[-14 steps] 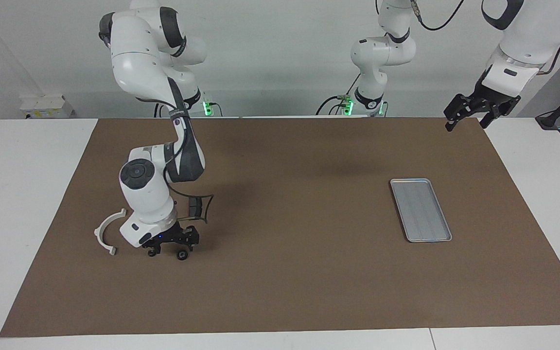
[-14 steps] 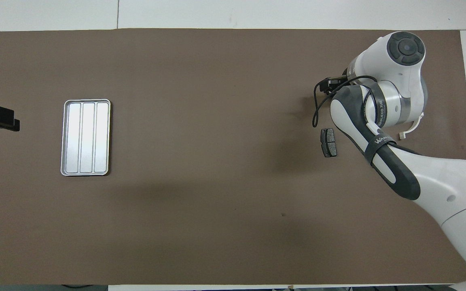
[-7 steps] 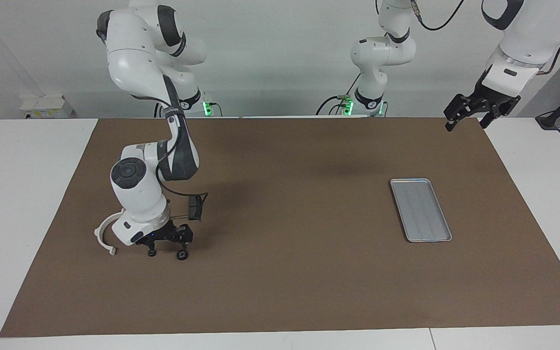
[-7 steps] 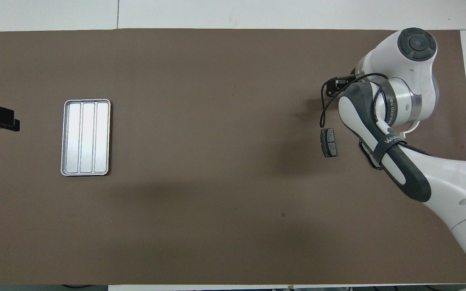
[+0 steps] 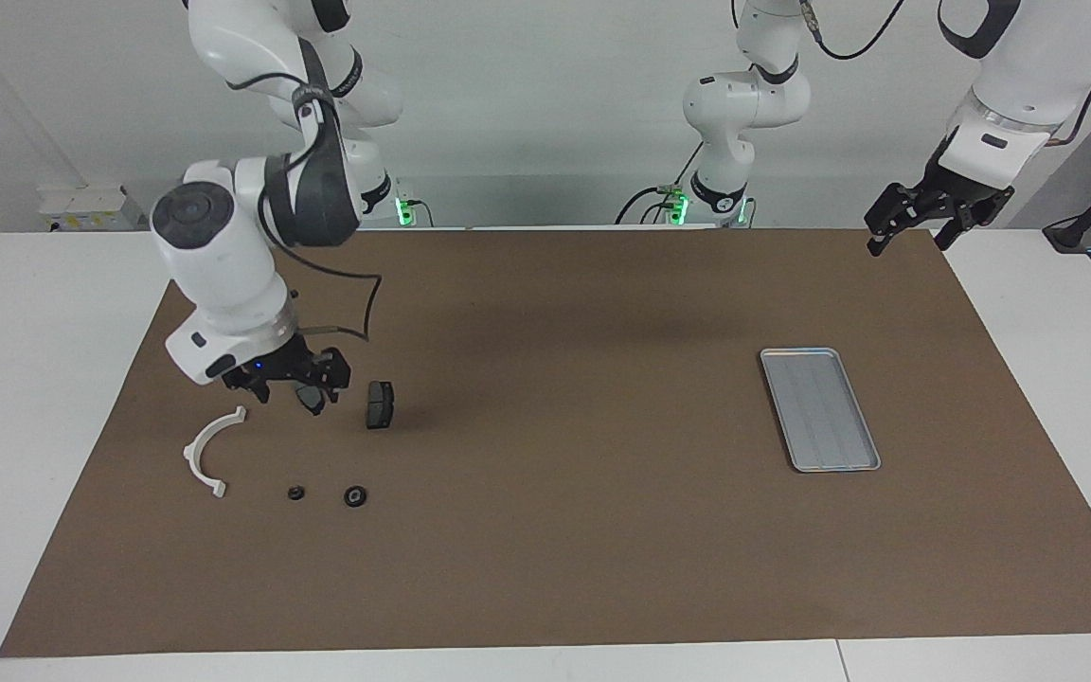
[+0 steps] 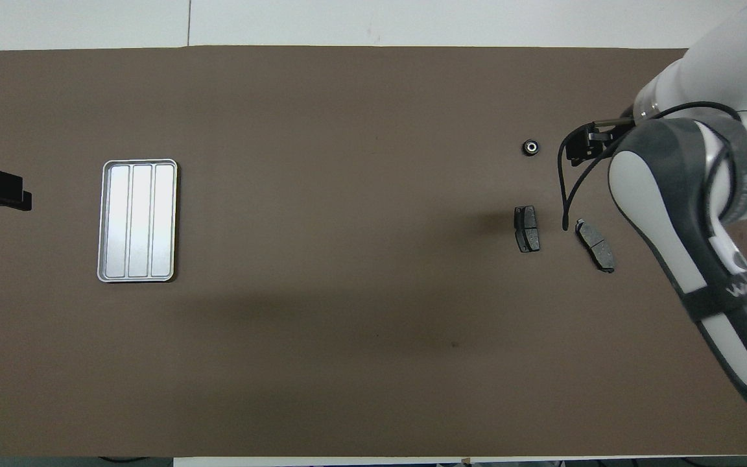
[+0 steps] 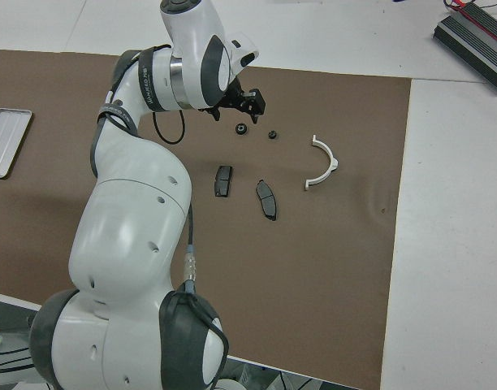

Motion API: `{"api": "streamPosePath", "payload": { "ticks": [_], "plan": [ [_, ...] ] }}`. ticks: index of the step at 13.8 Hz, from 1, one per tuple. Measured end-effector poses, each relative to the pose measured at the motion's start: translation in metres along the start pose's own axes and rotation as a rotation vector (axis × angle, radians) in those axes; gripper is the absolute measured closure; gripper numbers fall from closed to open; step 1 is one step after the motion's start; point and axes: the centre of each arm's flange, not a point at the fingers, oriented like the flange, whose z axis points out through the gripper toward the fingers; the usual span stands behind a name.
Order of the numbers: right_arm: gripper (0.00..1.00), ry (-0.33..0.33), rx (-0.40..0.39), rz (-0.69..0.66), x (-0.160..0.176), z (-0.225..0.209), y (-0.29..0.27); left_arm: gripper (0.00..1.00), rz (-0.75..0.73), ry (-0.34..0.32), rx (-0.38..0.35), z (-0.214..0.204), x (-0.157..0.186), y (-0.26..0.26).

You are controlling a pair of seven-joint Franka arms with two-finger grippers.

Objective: Place bearing gear from tray to pile

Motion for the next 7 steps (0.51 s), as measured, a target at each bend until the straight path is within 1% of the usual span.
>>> {"api": "streamPosePath", "payload": {
  "ticks": [2, 4, 7],
  "plan": [
    [0.00, -0.026, -0.003, 0.002, -0.039, -0.053, 0.002, 0.00, 0.000, 0.000, 0.000, 0.000, 0.000, 0.000],
    [0.00, -0.038, -0.008, -0.001, -0.078, -0.098, 0.002, 0.00, 0.000, 0.000, 0.000, 0.000, 0.000, 0.000],
    [0.00, -0.040, 0.011, -0.006, -0.124, -0.141, 0.000, 0.00, 0.000, 0.000, 0.000, 0.000, 0.000, 0.000]
  ]
}}
